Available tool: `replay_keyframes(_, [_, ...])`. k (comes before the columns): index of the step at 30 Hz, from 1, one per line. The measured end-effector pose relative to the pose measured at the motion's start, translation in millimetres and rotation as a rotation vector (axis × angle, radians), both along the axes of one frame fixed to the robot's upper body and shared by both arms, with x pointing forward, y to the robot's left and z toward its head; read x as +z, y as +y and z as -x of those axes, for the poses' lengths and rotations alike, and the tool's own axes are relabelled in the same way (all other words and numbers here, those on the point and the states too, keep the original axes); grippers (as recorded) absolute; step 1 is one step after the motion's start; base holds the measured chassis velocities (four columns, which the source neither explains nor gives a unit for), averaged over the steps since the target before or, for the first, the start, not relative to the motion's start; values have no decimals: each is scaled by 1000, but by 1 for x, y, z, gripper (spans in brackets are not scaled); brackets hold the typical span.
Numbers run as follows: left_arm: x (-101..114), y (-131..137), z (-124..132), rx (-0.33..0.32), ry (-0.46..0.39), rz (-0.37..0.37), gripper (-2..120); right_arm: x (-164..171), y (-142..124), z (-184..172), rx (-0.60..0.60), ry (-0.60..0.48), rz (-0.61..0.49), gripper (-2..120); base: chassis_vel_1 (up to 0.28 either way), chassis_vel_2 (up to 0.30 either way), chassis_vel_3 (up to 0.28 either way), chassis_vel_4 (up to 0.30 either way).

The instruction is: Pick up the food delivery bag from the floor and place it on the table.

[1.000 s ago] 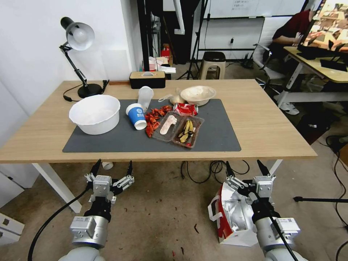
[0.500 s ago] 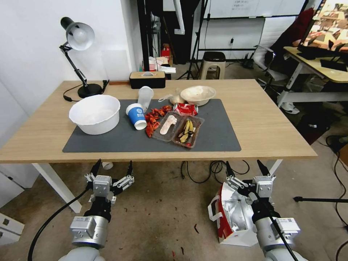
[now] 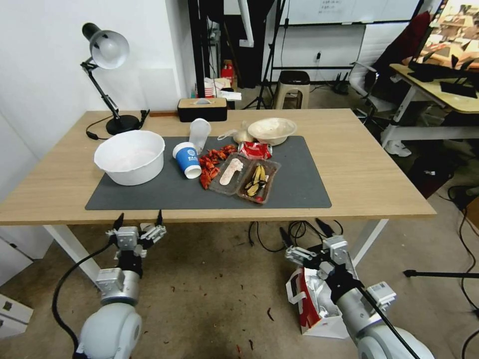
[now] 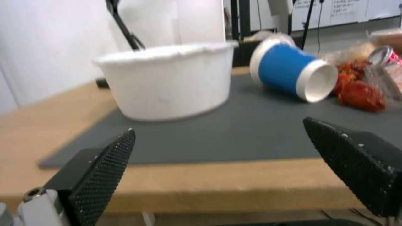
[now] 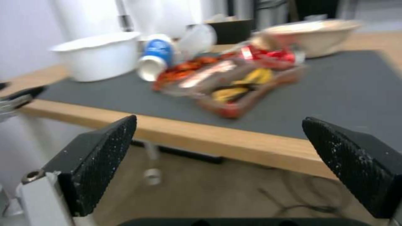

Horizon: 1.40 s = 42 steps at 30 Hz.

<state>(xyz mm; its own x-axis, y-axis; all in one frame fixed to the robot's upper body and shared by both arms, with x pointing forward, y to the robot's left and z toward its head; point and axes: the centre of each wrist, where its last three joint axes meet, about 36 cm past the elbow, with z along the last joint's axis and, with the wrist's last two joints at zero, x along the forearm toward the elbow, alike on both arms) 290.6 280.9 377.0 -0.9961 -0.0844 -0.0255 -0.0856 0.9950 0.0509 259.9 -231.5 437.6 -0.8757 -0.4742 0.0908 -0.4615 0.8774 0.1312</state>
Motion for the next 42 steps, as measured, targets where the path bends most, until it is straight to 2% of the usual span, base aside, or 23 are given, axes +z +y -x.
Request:
replay_keyframes(7, [8, 8, 3, -18, -33, -28, 100, 1, -1, -3, 38, 6, -23, 100, 0, 0, 0, 0])
replay_keyframes(9, [8, 7, 5, -28, -37, -24, 100, 16, -19, -3, 12, -66, -38, 100, 0, 0, 0, 0])
replay_keyframes(14, [6, 2, 9, -48, -39, -12, 100, 21, -29, -2, -12, -96, -29, 100, 0, 0, 0, 0])
replay_keyframes(42, [4, -6, 15, -86, -40, 37, 100, 25, -42, 3, -69, -120, -3, 100, 0, 0, 0, 0])
